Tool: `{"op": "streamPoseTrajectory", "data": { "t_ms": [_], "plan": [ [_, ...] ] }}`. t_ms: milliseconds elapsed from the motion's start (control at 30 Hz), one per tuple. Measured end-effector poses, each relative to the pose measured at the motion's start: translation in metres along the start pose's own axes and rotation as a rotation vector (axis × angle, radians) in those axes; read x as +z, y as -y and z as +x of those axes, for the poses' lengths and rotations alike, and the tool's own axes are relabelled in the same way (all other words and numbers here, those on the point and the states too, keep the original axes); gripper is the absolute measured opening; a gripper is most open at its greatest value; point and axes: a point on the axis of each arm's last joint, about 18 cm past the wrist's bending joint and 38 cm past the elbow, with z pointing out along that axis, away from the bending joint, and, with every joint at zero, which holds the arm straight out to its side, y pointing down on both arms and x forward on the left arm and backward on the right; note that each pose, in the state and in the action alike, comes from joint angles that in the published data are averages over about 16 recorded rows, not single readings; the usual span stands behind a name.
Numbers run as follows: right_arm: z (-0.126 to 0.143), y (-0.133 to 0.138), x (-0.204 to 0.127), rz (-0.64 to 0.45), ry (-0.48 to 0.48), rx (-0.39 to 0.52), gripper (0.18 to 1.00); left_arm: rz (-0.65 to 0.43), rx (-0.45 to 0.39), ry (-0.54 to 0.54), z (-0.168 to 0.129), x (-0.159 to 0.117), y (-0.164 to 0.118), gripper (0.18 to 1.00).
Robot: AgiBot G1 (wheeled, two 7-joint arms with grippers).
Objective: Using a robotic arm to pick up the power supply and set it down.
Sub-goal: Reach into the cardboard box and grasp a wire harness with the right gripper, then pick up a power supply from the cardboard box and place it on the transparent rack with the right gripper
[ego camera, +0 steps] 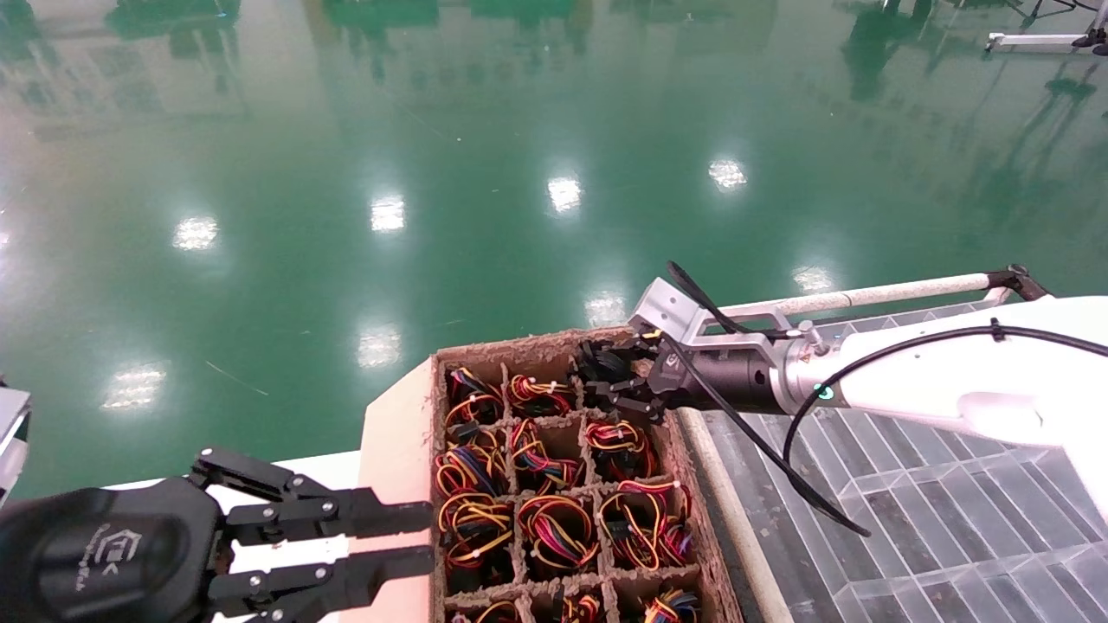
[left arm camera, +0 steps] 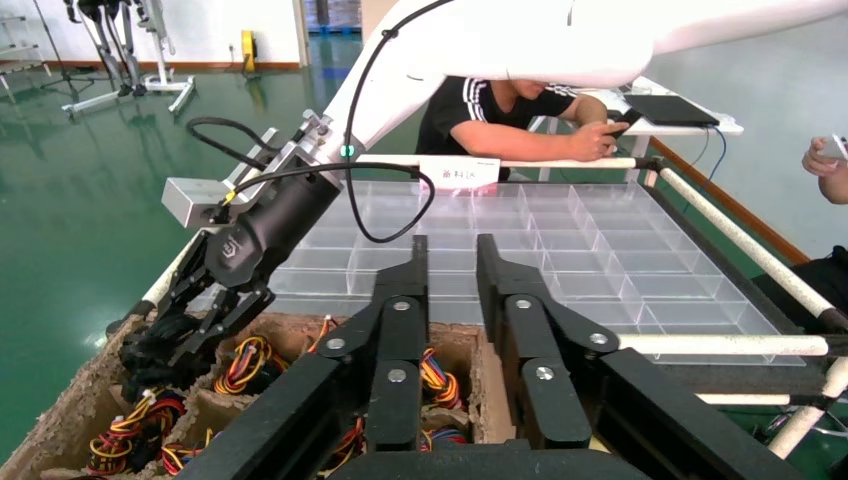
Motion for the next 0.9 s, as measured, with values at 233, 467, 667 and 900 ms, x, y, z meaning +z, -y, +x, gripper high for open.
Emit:
{"op": "streamPoseTrajectory", "data": {
  "t_ms": [233,467,667,900],
  "plan": [
    [0.003,-0.001,0.005,-0.015,-0.012,-0.004,0.457,0.0,0.0,0.0,0.0,0.0,0.0,0.338],
    [0.008,0.0,0.004,-0.016,-0.019,-0.001,0.328,0.0,0.0,0.0,0.0,0.0,0.0,0.478],
    [0.014,0.008,-0.002,0.007,-0.023,0.0,0.253,0.0,0.0,0.0,0.0,0.0,0.0,0.621],
    [0.024,0.031,-0.018,0.066,-0.024,-0.012,0.214,0.0,0.0,0.0,0.0,0.0,0.0,0.785]
  ]
}}
